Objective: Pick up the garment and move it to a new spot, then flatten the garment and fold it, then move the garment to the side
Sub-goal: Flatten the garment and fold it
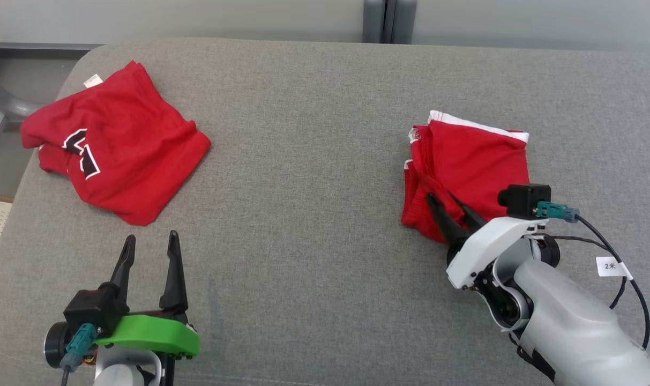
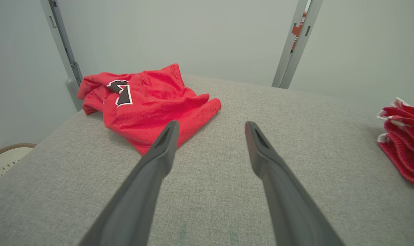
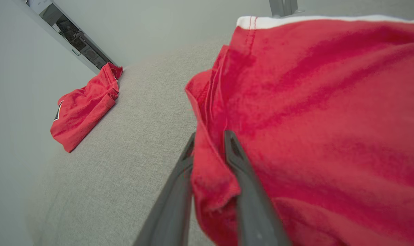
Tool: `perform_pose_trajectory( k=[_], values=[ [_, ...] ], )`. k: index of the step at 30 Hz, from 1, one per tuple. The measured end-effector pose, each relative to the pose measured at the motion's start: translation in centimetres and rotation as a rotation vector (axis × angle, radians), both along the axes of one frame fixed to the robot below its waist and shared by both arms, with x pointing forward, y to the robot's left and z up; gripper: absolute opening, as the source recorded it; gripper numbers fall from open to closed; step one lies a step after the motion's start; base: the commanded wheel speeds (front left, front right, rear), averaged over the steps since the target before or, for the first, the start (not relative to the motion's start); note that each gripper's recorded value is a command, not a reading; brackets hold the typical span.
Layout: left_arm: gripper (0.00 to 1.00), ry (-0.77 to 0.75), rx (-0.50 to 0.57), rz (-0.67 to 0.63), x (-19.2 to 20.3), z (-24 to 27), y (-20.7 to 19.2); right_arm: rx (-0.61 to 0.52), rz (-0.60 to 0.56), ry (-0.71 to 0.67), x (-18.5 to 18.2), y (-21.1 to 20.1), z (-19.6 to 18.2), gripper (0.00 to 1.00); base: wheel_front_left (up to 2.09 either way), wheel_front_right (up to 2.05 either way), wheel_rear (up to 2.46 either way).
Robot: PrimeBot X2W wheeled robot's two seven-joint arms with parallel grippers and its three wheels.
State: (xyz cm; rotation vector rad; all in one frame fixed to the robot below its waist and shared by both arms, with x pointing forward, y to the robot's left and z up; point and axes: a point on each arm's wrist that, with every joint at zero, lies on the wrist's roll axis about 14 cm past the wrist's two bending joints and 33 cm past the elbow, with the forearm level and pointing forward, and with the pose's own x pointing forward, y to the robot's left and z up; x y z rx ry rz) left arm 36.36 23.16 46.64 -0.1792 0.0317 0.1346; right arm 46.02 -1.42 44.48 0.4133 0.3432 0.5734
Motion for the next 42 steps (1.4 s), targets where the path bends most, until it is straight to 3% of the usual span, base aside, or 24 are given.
perform_pose_trajectory(
  k=[8, 16, 17, 18, 19, 28, 36, 42],
  values=[
    [1.00, 0.004, -0.003, -0.005, 0.2, -0.2, -0.3, 0.030, -0.116, -0.127, 2.3, -4.5, 3.3, 1.00, 0.00, 0.00, 0.00],
    [1.00, 0.001, -0.003, -0.019, 0.4, -0.1, -0.8, -0.067, -0.271, -0.214, 4.2, -11.6, 4.6, 1.00, 0.00, 0.00, 0.00],
    [1.00, 0.002, -0.002, -0.020, 0.4, -0.1, -0.8, -0.079, -0.278, -0.211, 4.1, -11.9, 4.3, 0.46, 0.00, 0.00, 0.00],
    [1.00, 0.003, -0.002, -0.021, 0.4, -0.1, -0.8, -0.105, -0.272, -0.208, 4.0, -11.9, 3.7, 0.16, 0.00, 0.00, 0.00],
    [1.00, 0.006, -0.002, -0.023, 0.5, -0.2, -0.9, -0.122, -0.268, -0.202, 3.9, -11.9, 3.2, 0.00, 0.00, 0.00, 0.00],
    [1.00, 0.006, 0.004, -0.023, 0.9, -0.2, -0.8, -0.167, -0.168, -0.116, 2.3, -7.3, -1.1, 0.00, 0.00, 0.00, 0.00],
    [1.00, 0.011, 0.004, -0.019, 0.7, -0.3, -0.6, -0.068, -0.044, -0.072, -1.1, 0.3, -1.9, 0.00, 0.00, 0.00, 0.00],
    [1.00, 0.010, 0.001, -0.030, 0.9, -0.3, -1.0, -0.046, 0.036, -0.096, -3.1, 3.3, -1.2, 0.00, 0.00, 0.00, 0.00]
  ],
)
